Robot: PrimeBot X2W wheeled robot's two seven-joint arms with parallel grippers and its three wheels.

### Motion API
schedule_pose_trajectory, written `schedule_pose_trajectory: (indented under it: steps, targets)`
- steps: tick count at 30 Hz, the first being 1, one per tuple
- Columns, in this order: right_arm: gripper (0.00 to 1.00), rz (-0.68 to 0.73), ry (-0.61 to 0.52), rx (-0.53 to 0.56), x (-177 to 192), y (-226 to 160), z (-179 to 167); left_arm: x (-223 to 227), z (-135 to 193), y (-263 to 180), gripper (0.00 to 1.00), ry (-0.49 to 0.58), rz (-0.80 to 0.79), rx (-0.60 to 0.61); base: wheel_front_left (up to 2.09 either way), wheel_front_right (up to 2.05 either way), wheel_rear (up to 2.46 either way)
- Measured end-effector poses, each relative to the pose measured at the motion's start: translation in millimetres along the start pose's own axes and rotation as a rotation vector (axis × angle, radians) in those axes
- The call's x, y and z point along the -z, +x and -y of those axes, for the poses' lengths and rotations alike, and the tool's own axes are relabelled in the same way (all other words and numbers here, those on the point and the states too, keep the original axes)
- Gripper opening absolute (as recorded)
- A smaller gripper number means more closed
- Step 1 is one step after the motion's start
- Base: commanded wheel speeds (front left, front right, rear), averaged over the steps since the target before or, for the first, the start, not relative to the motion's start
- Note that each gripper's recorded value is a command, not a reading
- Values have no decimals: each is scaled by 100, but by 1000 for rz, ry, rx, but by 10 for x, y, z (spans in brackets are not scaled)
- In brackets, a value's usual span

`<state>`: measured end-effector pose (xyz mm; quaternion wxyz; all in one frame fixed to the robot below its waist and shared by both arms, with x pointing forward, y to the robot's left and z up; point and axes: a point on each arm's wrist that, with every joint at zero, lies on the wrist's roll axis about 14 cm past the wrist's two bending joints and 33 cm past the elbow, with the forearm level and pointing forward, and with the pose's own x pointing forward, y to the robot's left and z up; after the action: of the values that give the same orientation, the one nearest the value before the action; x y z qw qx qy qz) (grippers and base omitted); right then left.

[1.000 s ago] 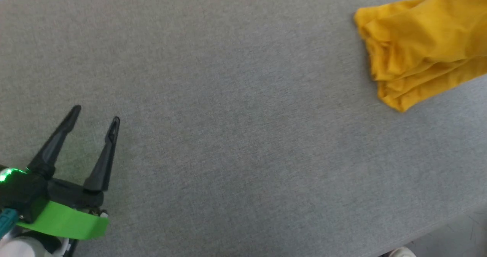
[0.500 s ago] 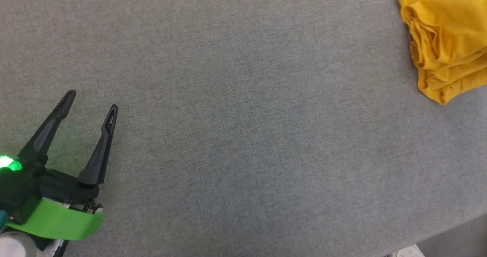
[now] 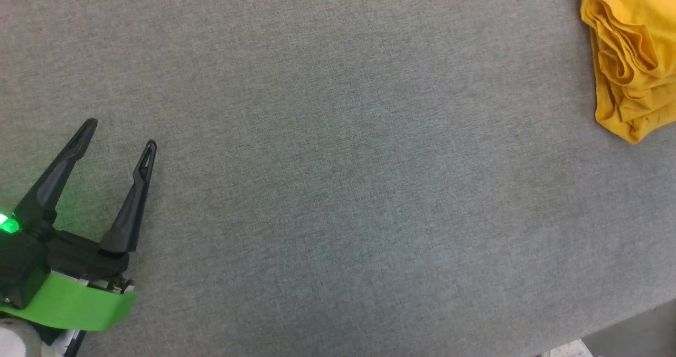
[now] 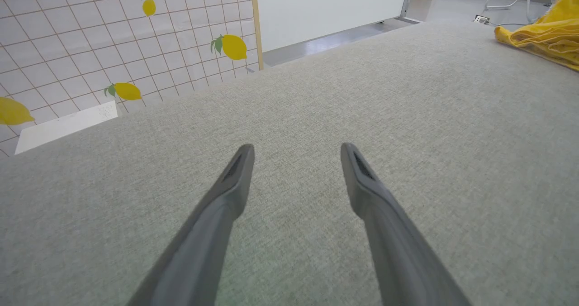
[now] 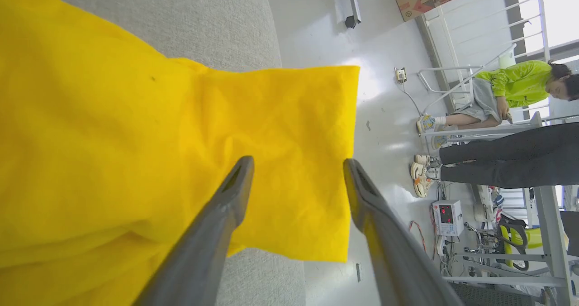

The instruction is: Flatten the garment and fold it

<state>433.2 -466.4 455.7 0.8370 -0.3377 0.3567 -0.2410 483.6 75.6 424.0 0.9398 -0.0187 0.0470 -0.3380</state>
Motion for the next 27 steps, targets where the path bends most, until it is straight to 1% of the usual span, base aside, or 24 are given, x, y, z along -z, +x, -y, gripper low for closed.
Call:
schedule_pose_trajectory:
  steps: [9,12,15,20,22,27]
  targets:
    - [100,43,51,11,-4,-45,126,-130,-82,-62,100,8,39,-78,0,0,0]
    - [100,86,80,6,-60,-88,143,-190,-117,-104,100,1,67,-124,0,0,0]
    - [100,161,138,-10,-176,-157,109,-255,-172,-165,100,5,89,-180,0,0,0]
    - [100,246,178,-92,-259,-339,-187,-432,-218,-303,100,-4,147,-281,0,0,0]
    - [100,274,201,-117,-271,-424,-280,-519,-203,-357,100,-9,171,-302,0,0,0]
    - [100,363,325,-187,-385,-723,-578,-734,-198,-549,100,4,215,-356,0,0,0]
